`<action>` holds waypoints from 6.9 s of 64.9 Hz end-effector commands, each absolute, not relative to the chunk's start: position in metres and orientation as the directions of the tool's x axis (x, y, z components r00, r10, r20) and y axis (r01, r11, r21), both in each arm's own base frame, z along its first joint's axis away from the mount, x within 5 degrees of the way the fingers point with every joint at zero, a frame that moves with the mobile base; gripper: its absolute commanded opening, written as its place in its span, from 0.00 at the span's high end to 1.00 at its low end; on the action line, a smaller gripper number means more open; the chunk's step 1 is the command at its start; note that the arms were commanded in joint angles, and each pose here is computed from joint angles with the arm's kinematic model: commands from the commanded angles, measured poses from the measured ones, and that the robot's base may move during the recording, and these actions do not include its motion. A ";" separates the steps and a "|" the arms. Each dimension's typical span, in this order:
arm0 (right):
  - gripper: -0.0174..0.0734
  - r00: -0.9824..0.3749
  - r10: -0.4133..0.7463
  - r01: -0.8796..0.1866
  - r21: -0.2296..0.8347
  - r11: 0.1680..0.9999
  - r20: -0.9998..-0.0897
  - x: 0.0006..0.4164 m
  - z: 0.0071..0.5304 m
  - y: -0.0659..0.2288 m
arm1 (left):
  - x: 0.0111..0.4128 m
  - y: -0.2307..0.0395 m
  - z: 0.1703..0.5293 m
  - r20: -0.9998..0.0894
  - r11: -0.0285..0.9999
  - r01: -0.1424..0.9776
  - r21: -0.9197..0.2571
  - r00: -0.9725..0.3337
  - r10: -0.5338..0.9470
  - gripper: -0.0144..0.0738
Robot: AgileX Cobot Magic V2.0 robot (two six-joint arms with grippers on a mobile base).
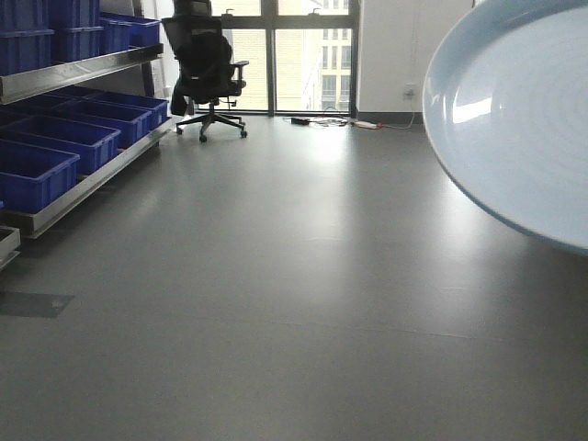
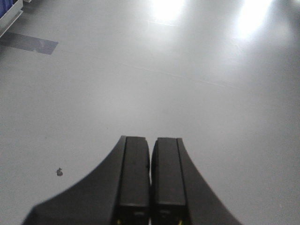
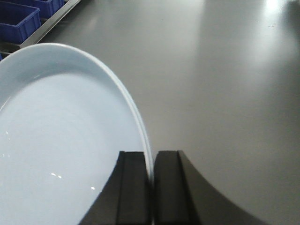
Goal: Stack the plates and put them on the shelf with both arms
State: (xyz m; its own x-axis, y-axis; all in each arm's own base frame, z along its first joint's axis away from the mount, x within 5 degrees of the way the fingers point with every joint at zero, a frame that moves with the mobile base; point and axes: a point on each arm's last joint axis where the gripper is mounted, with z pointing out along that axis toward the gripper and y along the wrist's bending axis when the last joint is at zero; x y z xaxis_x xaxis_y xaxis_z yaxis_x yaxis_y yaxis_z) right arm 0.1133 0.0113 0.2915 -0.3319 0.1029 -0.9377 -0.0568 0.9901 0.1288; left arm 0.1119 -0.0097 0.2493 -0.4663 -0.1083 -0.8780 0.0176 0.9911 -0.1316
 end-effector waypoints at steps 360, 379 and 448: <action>0.78 -0.089 0.133 -0.074 0.139 0.987 -0.987 0.245 0.386 0.021 | 0.117 -0.010 0.265 -0.919 0.989 0.025 -0.147 -0.373 -0.127 0.73; 0.22 -0.111 0.131 -0.071 0.139 0.988 -0.985 0.317 0.394 0.027 | 0.117 -0.010 0.265 -0.919 0.989 0.025 -0.147 -0.373 -0.127 0.73; 0.78 0.196 0.157 -0.115 0.137 0.984 -0.968 0.066 0.333 0.006 | 0.117 -0.010 0.265 -0.919 0.989 0.025 -0.147 -0.373 -0.127 0.73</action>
